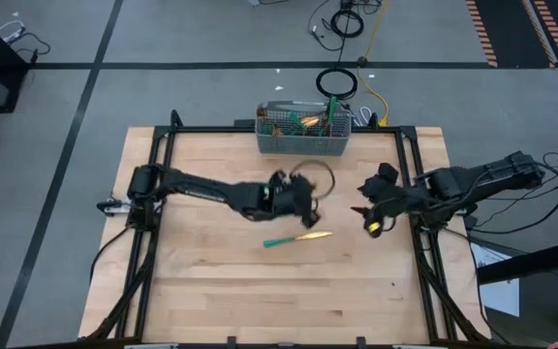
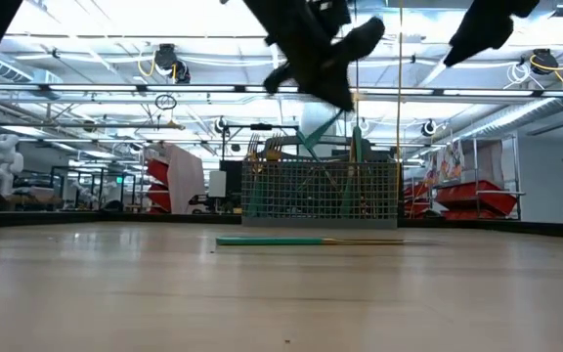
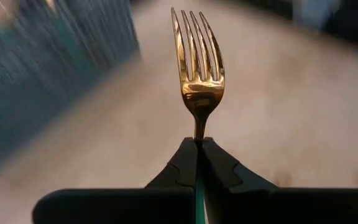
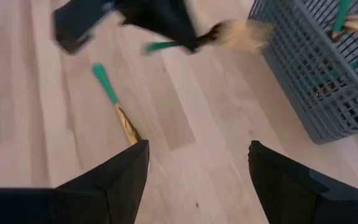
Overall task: Sort silverware
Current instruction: Put the green fork into the gray silverware basket with the other green forks
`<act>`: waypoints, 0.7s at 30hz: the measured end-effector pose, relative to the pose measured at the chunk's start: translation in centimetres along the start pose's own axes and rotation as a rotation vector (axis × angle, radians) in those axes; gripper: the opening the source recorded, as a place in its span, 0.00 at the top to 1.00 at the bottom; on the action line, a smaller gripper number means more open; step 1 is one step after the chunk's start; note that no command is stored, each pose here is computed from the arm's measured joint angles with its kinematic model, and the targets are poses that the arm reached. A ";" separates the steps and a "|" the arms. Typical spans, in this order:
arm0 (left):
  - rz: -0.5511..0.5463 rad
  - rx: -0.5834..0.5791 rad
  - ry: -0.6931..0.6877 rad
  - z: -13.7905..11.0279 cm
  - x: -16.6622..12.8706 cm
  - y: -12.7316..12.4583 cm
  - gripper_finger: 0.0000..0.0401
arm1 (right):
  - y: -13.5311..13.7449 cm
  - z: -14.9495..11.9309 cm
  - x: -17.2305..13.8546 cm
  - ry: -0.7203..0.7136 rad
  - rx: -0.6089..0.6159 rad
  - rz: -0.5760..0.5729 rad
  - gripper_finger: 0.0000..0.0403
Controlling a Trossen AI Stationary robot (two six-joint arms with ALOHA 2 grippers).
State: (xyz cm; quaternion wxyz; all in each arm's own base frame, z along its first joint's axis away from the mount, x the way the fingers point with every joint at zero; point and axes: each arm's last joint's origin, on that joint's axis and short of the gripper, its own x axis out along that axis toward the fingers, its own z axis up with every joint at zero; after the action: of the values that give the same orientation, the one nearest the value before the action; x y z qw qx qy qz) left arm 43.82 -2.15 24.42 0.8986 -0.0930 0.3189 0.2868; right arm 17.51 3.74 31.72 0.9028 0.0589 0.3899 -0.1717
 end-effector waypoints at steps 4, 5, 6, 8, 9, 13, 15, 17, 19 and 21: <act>0.077 -0.012 -0.215 4.0 -0.2 2.7 0.99 | -1.3 -0.2 -2.0 -0.079 0.055 0.024 0.35; 0.106 -0.016 -0.260 5.0 -0.4 3.7 0.99 | -1.6 -0.3 -2.5 -0.104 0.074 0.017 0.35; 0.153 -0.009 -0.289 5.7 -0.5 4.7 0.99 | -1.9 -0.3 -2.9 -0.127 0.092 0.007 0.35; 0.239 -0.001 -0.340 7.3 -0.9 6.9 0.99 | -2.5 -0.5 -3.7 -0.170 0.127 -0.008 0.35; 0.278 0.003 -0.349 7.9 -1.1 8.0 0.99 | -2.7 -0.5 -3.9 -0.186 0.141 -0.016 0.35; 0.360 -0.001 -0.381 9.5 -1.4 12.2 0.99 | -3.4 -0.7 -4.7 -0.234 0.178 -0.043 0.35; 0.356 -0.022 -0.426 9.6 -1.3 14.2 0.99 | -3.5 -0.7 -4.8 -0.246 0.183 -0.054 0.35; 0.324 -0.035 -0.504 9.5 -1.6 16.2 0.99 | -3.6 -0.7 -4.8 -0.258 0.186 -0.078 0.35; 0.290 -0.020 -0.592 8.9 -1.8 17.9 0.99 | -3.6 -0.7 -4.8 -0.267 0.187 -0.096 0.35; 0.268 -0.018 -0.672 8.1 -2.0 19.5 0.99 | -3.7 -0.6 -4.8 -0.273 0.188 -0.112 0.35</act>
State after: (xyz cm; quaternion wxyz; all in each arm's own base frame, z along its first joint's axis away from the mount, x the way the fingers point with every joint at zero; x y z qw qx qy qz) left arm 35.50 15.72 32.29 0.9069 0.0413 0.0126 0.4192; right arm 12.70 1.75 34.87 0.9269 0.0974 0.2485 -0.2639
